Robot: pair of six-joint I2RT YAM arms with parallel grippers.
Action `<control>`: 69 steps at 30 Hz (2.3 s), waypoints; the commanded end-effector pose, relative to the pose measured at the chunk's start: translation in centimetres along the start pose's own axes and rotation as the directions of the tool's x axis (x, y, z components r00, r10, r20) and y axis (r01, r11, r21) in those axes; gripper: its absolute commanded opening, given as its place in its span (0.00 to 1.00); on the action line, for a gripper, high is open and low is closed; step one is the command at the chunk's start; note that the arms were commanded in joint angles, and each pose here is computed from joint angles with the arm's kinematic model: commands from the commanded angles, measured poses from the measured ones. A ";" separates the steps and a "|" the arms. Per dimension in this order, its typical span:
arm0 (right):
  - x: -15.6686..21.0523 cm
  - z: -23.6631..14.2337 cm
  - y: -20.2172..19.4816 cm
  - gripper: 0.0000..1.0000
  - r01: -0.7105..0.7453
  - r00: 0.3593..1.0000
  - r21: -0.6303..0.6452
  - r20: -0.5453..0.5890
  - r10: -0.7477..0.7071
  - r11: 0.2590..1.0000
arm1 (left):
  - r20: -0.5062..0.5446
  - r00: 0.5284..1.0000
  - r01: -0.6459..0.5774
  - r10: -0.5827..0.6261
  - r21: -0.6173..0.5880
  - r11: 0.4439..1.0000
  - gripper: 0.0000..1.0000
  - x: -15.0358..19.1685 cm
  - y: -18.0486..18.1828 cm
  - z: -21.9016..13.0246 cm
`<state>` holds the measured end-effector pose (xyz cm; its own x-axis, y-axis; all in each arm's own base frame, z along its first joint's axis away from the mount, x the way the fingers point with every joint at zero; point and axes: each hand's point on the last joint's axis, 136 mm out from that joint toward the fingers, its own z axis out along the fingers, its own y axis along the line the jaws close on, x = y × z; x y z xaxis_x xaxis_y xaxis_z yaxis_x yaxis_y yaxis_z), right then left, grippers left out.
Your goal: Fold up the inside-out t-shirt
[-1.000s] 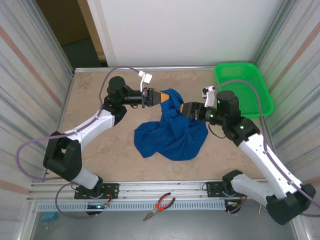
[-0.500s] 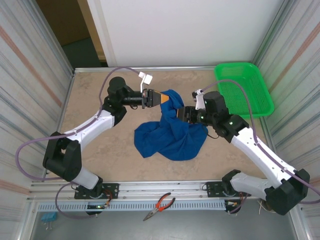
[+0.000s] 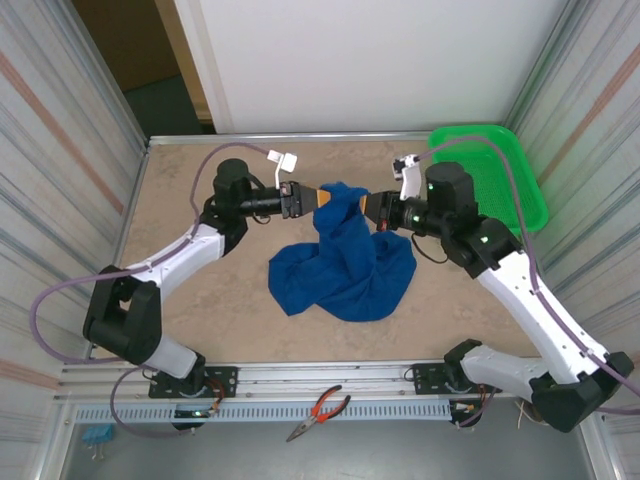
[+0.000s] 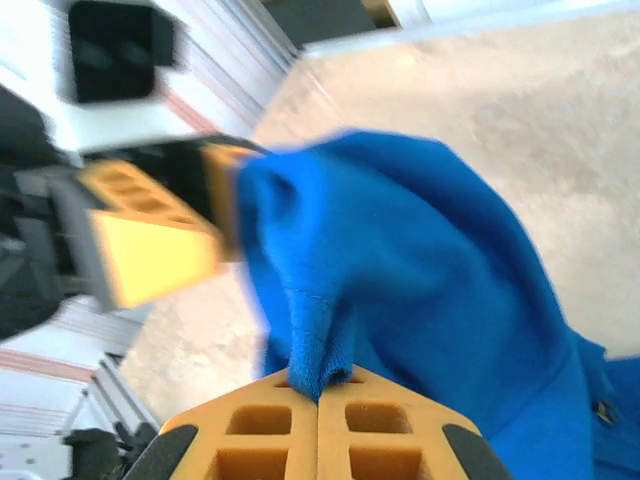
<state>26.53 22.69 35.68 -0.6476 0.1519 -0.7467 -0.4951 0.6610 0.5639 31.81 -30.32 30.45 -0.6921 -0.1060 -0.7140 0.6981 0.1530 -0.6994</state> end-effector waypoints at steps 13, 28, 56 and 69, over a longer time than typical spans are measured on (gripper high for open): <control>-2.7 -0.4 1.9 0.00 -0.071 0.996 -0.125 0.048 0.078 0.990 | 0.086 0.961 -0.228 0.263 -0.289 0.930 0.65 0.7 -2.9 -3.8; -1.8 0.2 1.1 0.00 -0.110 0.992 -0.111 0.042 0.115 0.988 | -0.024 0.947 -0.307 0.319 -0.352 0.885 0.65 2.5 -1.9 0.0; -1.4 -0.2 0.2 0.00 -0.118 0.991 -0.084 0.054 0.123 0.989 | -0.110 0.930 -0.367 0.351 -0.332 0.869 0.00 3.7 -1.8 2.3; -2.9 -0.9 -4.0 0.00 -0.194 0.974 0.016 0.120 0.191 0.981 | 0.305 0.857 -0.299 0.415 -0.362 0.883 0.00 -9.0 -9.0 -7.0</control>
<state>29.68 19.38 35.05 -0.6726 0.3307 -0.6620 -0.3592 0.6362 0.6828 31.40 -24.34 39.61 -0.3054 -0.2660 -0.9143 0.7191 0.5650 -0.4046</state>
